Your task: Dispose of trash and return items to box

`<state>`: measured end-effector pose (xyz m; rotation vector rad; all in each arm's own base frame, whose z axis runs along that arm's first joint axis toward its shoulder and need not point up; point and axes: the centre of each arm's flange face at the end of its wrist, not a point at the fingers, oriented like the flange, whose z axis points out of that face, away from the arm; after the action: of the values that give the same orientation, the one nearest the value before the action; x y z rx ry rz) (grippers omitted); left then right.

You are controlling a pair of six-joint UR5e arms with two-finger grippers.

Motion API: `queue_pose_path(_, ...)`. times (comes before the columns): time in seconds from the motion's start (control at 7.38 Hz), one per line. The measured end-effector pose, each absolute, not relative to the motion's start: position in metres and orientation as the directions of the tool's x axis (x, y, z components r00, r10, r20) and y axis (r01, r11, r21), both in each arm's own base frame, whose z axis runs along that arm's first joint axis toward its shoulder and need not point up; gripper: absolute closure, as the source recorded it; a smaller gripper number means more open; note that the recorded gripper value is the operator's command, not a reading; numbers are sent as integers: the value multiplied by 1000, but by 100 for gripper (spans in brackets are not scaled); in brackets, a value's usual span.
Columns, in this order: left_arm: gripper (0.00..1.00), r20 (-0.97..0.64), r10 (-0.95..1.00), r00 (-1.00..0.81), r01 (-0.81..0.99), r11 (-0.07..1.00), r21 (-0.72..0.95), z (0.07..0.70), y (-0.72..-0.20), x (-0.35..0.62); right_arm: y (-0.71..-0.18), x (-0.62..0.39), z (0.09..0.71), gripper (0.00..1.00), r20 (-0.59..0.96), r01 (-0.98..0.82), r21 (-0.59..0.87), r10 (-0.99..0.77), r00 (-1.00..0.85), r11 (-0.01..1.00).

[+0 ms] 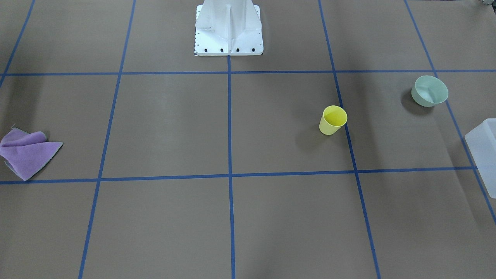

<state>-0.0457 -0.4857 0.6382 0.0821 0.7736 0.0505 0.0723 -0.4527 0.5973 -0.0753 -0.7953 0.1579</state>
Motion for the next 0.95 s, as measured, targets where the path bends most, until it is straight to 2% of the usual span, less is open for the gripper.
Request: queue_pose_path(0.95, 1, -695, 81, 714, -15, 995, 100, 635, -486, -46, -453, 72, 597, 0, 704, -113, -124, 168, 690, 986)
